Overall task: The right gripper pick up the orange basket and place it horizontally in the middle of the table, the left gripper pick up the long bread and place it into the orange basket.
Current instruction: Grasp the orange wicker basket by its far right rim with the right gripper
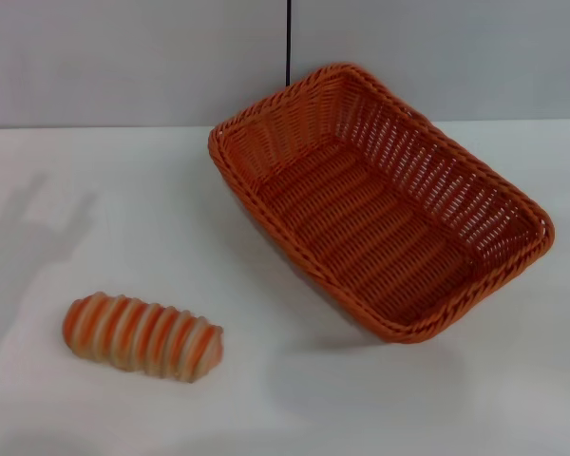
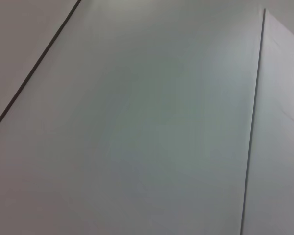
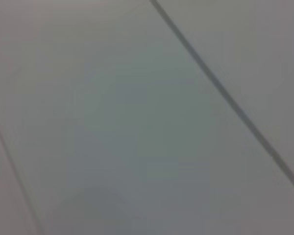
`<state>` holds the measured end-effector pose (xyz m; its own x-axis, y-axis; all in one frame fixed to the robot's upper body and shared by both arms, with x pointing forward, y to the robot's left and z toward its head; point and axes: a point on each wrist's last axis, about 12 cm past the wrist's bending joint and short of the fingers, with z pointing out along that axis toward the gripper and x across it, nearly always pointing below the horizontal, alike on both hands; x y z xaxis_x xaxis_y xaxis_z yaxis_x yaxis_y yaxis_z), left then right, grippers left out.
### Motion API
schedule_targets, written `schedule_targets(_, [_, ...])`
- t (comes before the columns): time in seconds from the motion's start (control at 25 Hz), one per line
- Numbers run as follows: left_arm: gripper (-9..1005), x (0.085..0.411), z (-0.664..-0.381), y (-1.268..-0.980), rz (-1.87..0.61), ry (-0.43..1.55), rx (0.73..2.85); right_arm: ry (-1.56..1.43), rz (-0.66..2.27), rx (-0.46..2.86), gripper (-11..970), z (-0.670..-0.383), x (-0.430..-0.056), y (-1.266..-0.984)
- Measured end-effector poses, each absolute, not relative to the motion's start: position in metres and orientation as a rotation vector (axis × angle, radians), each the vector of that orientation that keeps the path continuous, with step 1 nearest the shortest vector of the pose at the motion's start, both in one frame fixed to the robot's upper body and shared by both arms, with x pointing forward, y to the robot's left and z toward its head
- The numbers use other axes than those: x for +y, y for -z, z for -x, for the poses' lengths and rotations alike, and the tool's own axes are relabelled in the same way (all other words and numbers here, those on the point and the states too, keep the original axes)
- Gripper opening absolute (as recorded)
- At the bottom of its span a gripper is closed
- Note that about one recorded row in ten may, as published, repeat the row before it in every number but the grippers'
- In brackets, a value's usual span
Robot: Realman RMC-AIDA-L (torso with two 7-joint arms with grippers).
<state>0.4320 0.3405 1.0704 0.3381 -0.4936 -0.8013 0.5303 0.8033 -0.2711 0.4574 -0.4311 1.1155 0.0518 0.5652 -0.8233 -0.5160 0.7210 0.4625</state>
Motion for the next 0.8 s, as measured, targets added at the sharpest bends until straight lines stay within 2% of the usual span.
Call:
schedule_targets(0.16, [843, 0.34, -0.433, -1.07, -0.044, 0.67, 1.03, -0.973, 0.052, 1.505, 628, -0.477, -0.442, -1.145])
schedule_targets(0.44, [842, 0.34, -0.434, -1.071, -0.047, 0.671, 1.028, -1.065, 0.168, 1.787, 627, -0.496, -0.44, -1.178])
schedule_targets(0.56, [842, 0.34, -0.434, -1.071, -0.048, 0.672, 1.026, -1.06, 0.247, 2.013, 627, -0.514, -0.436, -1.196])
schedule_targets(0.8, [841, 0.34, -0.434, -1.072, -0.051, 0.673, 1.026, -0.998, 0.36, 2.286, 626, -0.541, -0.425, -1.205])
